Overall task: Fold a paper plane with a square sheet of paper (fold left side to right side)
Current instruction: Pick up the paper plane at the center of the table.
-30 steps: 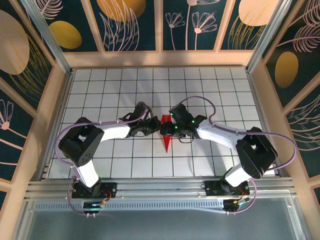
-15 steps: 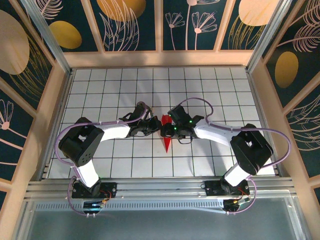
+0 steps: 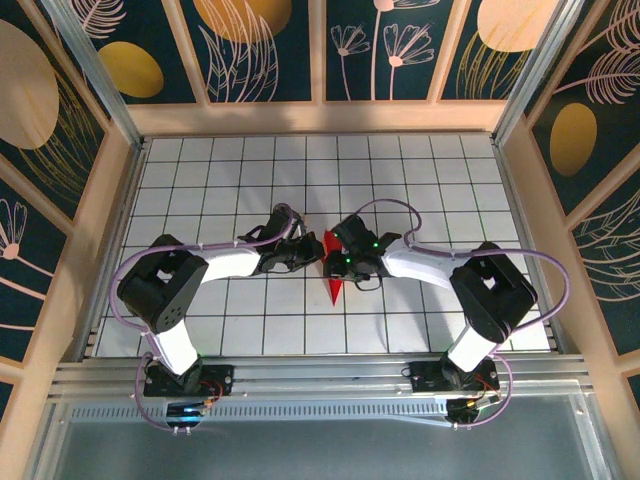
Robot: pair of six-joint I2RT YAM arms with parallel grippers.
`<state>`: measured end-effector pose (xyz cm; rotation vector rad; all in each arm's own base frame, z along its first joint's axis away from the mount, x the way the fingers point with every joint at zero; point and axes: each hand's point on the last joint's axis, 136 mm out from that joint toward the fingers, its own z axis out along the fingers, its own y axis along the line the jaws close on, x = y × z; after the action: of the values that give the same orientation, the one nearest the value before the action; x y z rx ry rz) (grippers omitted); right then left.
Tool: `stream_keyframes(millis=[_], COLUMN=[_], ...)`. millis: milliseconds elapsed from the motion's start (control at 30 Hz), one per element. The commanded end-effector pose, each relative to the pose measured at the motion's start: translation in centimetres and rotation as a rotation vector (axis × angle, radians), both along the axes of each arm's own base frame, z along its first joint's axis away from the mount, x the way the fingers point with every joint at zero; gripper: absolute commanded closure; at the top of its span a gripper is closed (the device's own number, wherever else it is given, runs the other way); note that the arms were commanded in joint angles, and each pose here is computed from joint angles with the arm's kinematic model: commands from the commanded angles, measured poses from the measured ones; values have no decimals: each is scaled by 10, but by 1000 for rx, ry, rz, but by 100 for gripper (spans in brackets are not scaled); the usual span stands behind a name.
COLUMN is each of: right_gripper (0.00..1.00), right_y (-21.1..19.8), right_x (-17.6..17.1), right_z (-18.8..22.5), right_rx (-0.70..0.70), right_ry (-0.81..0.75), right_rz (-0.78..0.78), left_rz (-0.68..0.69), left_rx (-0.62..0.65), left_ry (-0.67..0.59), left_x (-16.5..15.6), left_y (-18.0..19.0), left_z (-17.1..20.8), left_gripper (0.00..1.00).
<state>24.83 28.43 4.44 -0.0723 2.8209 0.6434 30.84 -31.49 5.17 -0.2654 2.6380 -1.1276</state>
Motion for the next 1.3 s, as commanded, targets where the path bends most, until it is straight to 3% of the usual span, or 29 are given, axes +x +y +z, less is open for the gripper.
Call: stream_keyframes(millis=[0, 367, 633, 733, 867, 967, 1100, 1267], right_gripper=[65, 71, 82, 87, 100, 100, 100, 100], right_y=[2, 4, 7, 2, 1, -4, -16, -33], right_x=[8, 6, 9, 11, 21, 35, 65, 116], right_z=[5, -10, -14, -13, 1, 12, 21, 22], right_rx=[-23, -62, -78, -109, -106, -110, -147, -210], right_ry=[-29, -11, -9, -20, -44, -59, -68, -65], right_rz=[-15, -10, -20, -25, -28, -40, -48, -70], left_rz=[9, 10, 20, 36, 85, 142, 236, 301], left_rx=[-6, -1, 7, 28, 43, 59, 107, 275], left_ry=[13, 17, -2, -31, -116, -170, -234, -289], left_x=[-2, -3, -1, 2, 9, 12, 11, -6], left_y=[-1, 0, 2, 8, 25, 54, 103, 151], left_z=[-1, -4, 1, 9, 41, 64, 91, 106], left_gripper=[100, 100, 99, 89, 58, 46, 39, 33])
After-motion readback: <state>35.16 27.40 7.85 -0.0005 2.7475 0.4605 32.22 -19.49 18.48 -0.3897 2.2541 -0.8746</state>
